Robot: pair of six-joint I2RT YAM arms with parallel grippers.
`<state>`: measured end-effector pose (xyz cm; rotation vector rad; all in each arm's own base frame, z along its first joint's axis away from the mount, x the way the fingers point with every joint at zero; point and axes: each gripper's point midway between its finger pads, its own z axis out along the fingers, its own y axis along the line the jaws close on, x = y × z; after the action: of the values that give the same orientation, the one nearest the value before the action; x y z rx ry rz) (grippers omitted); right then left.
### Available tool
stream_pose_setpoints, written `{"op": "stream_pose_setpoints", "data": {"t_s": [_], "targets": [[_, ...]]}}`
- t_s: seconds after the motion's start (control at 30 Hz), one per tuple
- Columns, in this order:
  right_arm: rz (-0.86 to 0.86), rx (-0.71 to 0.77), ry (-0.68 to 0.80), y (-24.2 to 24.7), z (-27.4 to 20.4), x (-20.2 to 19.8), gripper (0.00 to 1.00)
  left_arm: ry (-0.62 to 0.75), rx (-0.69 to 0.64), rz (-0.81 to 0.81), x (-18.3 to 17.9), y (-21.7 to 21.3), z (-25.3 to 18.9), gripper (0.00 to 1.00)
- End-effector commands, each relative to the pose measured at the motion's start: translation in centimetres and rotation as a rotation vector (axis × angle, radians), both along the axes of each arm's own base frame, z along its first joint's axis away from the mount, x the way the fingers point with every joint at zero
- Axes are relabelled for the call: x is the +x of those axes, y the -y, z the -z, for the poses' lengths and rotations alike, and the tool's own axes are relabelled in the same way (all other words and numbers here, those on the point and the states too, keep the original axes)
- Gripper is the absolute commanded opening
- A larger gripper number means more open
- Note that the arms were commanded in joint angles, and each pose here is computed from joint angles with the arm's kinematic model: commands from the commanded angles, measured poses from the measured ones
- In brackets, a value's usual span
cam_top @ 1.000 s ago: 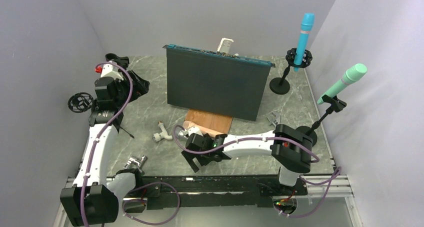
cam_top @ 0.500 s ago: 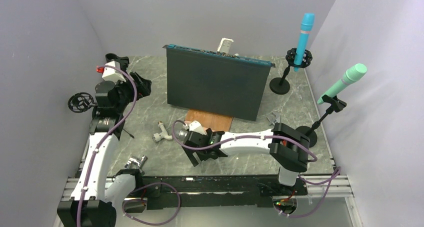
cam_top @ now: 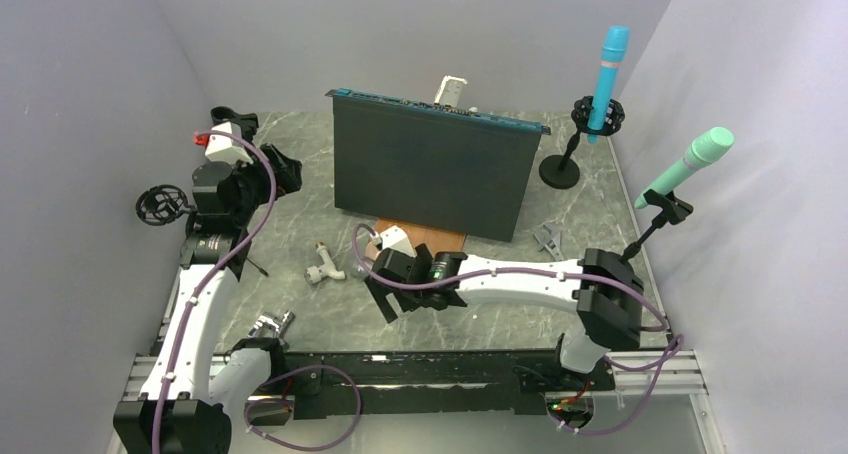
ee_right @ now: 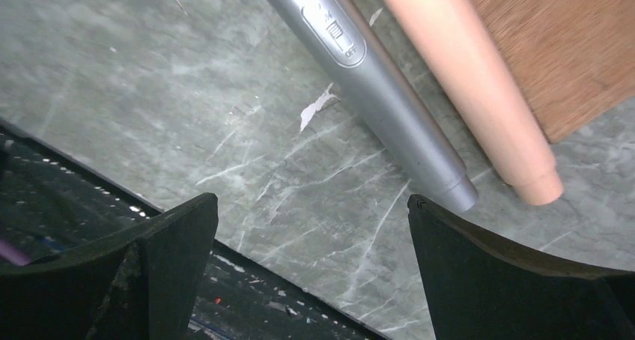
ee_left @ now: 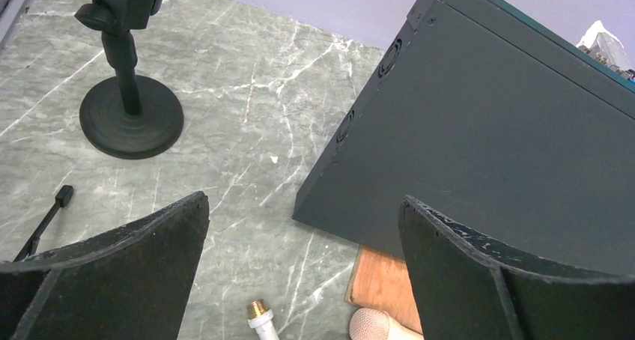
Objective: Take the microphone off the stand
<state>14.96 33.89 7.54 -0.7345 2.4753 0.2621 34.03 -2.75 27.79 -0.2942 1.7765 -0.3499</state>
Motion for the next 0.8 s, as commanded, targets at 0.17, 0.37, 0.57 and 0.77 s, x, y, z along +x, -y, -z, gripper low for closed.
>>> {"op": "stream_pose_setpoints", "data": {"t_s": [0.17,0.37,0.57,0.77], "targets": [[0.101,0.077,0.234,2.5,-10.9,3.2,1.0,0.105,0.031,0.095,-0.4,2.0,-2.6,0.99],[0.222,0.056,0.414,7.8,-18.3,7.1,1.0,0.116,0.023,0.156,-0.7,3.2,-3.0,0.99],[0.385,0.107,0.52,14.4,-24.5,11.0,1.0,0.121,0.001,0.211,-0.7,4.2,-3.1,0.99],[0.564,0.077,0.701,21.0,-30.8,14.6,1.0,0.115,-0.012,0.284,-0.8,5.8,-2.8,0.99]]}}
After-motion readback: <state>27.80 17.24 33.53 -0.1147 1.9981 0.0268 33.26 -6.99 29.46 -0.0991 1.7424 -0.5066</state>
